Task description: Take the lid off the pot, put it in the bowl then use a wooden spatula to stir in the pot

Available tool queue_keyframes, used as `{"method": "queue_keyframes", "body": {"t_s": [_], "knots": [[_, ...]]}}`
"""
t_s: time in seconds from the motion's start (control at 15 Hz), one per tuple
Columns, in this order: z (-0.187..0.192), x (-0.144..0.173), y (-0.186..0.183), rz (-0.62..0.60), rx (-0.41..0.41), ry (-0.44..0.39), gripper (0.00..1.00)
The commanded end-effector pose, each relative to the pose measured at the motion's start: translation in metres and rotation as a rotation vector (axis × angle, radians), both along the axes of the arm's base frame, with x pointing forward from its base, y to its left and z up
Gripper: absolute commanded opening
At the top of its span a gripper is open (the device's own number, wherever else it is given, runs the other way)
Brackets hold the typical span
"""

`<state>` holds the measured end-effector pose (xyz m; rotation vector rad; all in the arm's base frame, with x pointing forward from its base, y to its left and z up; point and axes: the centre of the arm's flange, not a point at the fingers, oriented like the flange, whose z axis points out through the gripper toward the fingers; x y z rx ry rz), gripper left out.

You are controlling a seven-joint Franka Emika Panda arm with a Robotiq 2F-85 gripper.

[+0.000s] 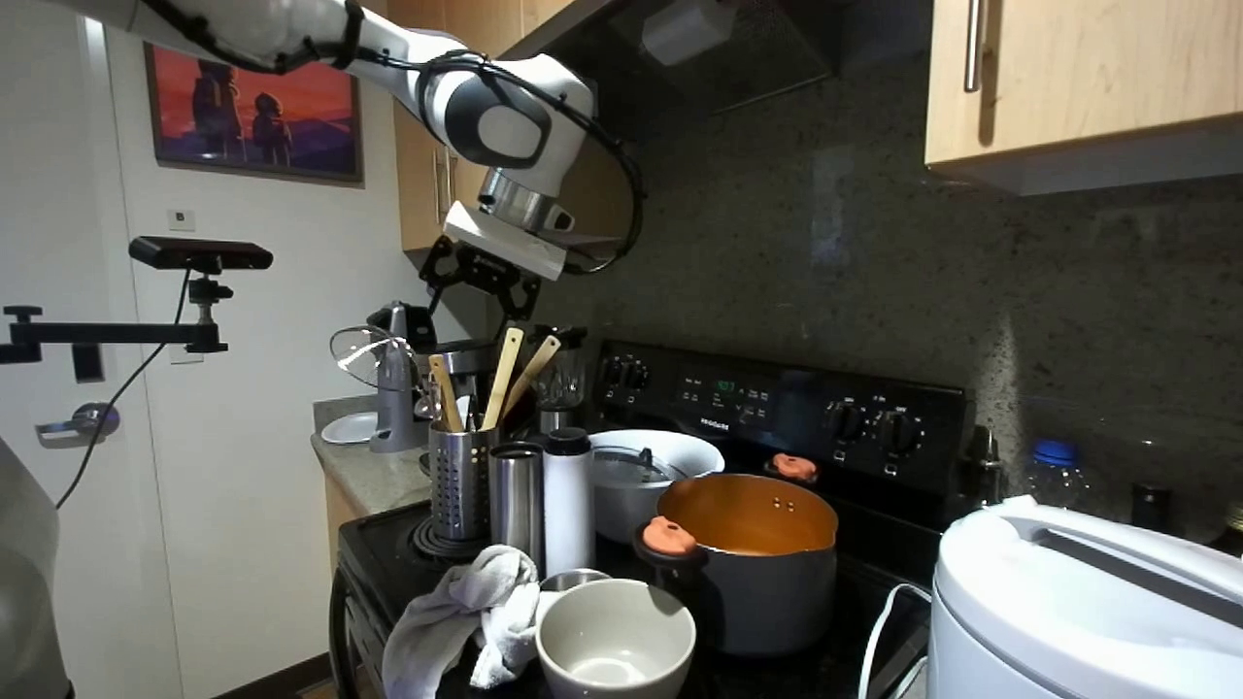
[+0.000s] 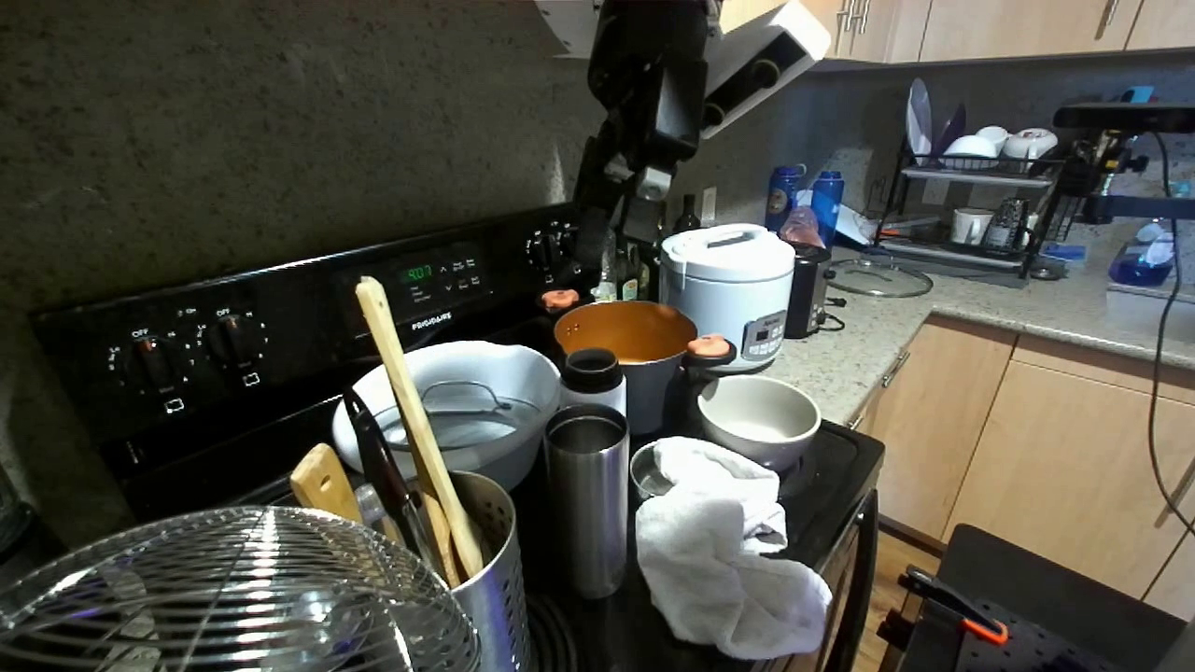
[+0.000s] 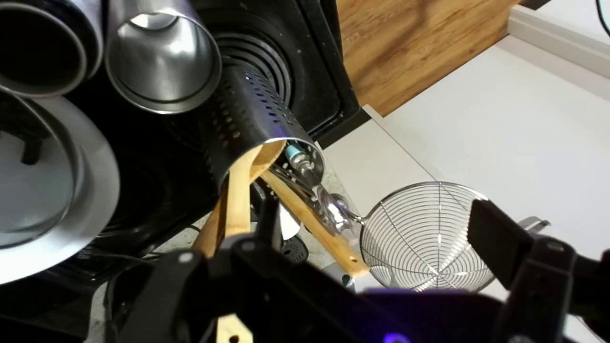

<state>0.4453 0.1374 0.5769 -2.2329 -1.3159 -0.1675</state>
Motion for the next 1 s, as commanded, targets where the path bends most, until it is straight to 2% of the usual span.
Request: {"method": "queue_keyframes", "body": {"t_s": [0.0, 0.33, 0.73, 0.93], "knots": [[-0.020, -0.014, 0.016, 0.004, 0.063, -0.075, 1.00], [-0.063, 0.015, 0.050, -0.014, 0.022, -0.189, 1.00], [-0.097, 0.039, 0.098, 0.022, 0.014, -0.250, 1.00], [-0.104, 0.045, 0.108, 0.032, 0.015, -0.268, 1.00]]}}
